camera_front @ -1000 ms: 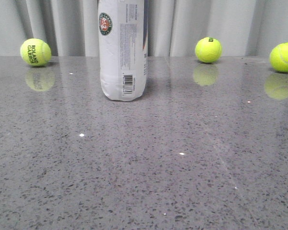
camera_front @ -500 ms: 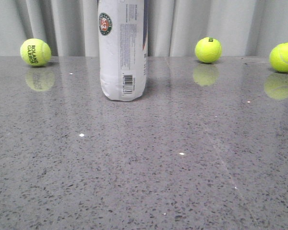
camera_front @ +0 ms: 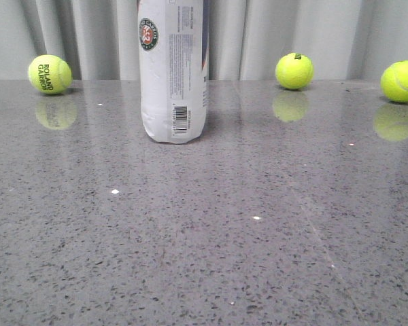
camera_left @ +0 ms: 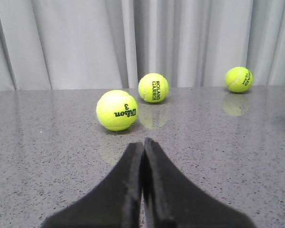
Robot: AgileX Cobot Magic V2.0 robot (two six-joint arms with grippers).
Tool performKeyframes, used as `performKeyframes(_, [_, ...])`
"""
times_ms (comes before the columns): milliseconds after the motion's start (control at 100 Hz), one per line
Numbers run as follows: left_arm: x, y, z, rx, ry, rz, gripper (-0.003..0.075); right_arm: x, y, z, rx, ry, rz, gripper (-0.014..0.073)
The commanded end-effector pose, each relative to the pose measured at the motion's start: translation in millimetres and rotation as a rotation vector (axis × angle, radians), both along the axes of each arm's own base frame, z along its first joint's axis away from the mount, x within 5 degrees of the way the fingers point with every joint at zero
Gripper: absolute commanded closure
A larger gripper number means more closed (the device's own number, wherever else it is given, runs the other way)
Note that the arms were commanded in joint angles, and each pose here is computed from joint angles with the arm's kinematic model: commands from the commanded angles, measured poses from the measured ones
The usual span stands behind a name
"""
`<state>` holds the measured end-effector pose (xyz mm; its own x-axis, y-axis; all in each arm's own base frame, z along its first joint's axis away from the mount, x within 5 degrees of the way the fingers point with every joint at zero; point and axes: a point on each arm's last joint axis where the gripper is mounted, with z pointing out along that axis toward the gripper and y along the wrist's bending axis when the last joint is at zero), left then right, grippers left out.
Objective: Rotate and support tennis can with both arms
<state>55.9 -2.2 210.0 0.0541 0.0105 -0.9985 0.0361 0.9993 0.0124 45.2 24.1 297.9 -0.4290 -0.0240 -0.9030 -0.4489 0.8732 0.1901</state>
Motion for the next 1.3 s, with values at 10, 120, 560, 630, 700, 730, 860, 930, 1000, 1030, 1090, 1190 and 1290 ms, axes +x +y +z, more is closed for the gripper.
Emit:
performKeyframes(10, [-1, 1, -6, -0.014, -0.067, 0.006, 0.074, 2, 1, 14, 0.035, -0.082, 0.002, 0.0604])
performKeyframes(120, [-1, 1, -6, -0.014, -0.067, 0.006, 0.074, 2, 1, 14, 0.035, -0.082, 0.002, 0.0604])
performKeyframes(560, [-1, 1, -6, -0.014, -0.067, 0.006, 0.074, 2, 1, 14, 0.035, -0.082, 0.002, 0.0604])
performKeyframes(630, [-1, 1, -6, -0.014, -0.067, 0.006, 0.074, 2, 1, 14, 0.035, -0.082, 0.002, 0.0604])
performKeyframes(700, [-1, 1, -6, -0.014, -0.067, 0.006, 0.074, 2, 1, 14, 0.035, -0.082, 0.002, 0.0604])
performKeyframes(730, [-1, 1, -6, -0.014, -0.067, 0.006, 0.074, 2, 1, 14, 0.035, -0.082, 0.002, 0.0604])
performKeyframes(860, [-1, 1, -6, -0.014, -0.067, 0.006, 0.074, 2, 0, 14, 0.027, -0.088, -0.001, 0.0604])
performKeyframes(930, [-1, 1, -6, -0.014, -0.067, 0.006, 0.074, 3, 0, 14, 0.017, -0.1, -0.008, 0.0604])
performKeyframes(1000, [-1, 1, -6, -0.014, -0.067, 0.006, 0.074, 4, -2, 15, 0.011, -0.115, -0.038, 0.0604])
performKeyframes(1030, [-1, 1, -6, -0.014, -0.067, 0.006, 0.074, 4, -3, 15, 0.006, -0.125, -0.054, 0.0604])
performKeyframes(1090, [-1, 1, -6, -0.014, -0.067, 0.006, 0.074, 8, -3, 14, -0.006, -0.169, -0.091, 0.0604])
performKeyframes(1190, [-1, 1, -6, -0.014, -0.067, 0.006, 0.074, 16, -2, 8, 0.017, -0.282, -0.152, 0.0604])
performKeyframes(1290, [-1, 1, -6, -0.014, -0.067, 0.006, 0.074, 24, -2, -4, 0.067, -0.408, -0.221, 0.0604])
